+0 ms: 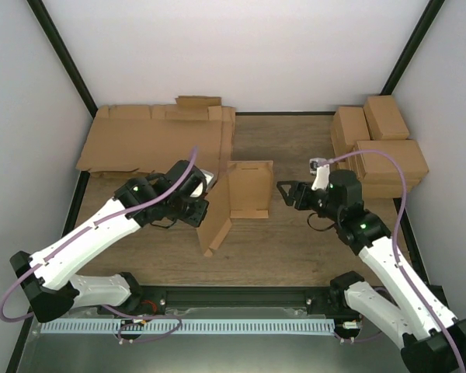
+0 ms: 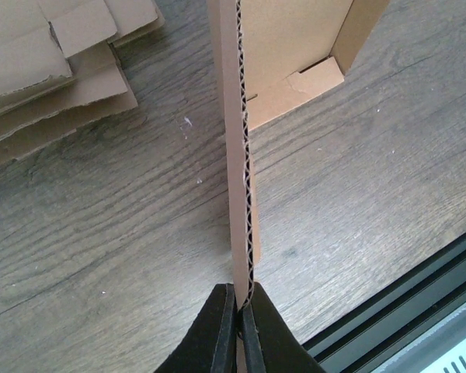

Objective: Fold the paper box

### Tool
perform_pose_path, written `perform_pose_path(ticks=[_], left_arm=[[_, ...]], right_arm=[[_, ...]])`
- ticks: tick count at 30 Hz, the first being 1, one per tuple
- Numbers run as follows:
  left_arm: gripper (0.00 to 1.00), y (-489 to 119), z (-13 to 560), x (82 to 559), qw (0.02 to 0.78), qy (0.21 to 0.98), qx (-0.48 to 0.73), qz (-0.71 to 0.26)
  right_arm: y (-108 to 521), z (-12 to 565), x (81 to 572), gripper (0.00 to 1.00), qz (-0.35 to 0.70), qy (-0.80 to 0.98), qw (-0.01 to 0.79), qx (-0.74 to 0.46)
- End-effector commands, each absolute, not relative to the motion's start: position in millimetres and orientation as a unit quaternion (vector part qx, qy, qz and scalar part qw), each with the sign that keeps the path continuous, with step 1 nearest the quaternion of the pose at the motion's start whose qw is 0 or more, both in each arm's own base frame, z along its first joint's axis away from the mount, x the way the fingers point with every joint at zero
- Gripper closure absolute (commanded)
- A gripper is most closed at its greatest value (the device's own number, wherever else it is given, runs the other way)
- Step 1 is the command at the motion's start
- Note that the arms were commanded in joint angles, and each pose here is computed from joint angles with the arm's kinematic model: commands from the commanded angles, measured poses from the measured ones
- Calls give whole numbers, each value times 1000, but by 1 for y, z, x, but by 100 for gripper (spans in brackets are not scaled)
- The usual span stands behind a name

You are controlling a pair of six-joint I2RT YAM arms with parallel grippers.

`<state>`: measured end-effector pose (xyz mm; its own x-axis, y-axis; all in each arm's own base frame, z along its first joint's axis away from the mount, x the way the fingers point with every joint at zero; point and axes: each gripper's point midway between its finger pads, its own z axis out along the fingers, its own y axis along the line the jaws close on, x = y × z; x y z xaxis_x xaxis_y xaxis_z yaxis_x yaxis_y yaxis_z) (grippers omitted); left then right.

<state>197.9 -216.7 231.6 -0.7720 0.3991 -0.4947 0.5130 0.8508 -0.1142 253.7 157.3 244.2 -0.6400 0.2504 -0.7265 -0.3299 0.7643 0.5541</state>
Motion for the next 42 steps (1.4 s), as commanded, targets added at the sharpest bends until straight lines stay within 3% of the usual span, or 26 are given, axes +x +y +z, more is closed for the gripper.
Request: perform_pose_path(ticks=[1, 5, 12, 36, 39, 42], left_arm=[[96, -221, 234, 196, 244, 925, 257, -134], [96, -222, 229, 194, 239, 925, 265, -129], [96, -223, 229, 193, 240, 922, 274, -127], [96, -235, 222, 189, 237, 914, 304, -127], [96, -236, 220, 188, 237, 914, 305, -125], [96, -235, 219, 188, 236, 914, 306, -122]], right_arm=[[167, 266, 264, 34, 359, 822, 440, -45], [168, 267, 272, 43, 361, 814, 455, -38], [167, 254, 289, 49, 340, 825, 451, -24], [183, 179, 274, 54, 353, 855, 373, -72], [181, 182, 273, 54, 348, 854, 379, -74], [176, 202, 273, 42, 341, 842, 410, -77]])
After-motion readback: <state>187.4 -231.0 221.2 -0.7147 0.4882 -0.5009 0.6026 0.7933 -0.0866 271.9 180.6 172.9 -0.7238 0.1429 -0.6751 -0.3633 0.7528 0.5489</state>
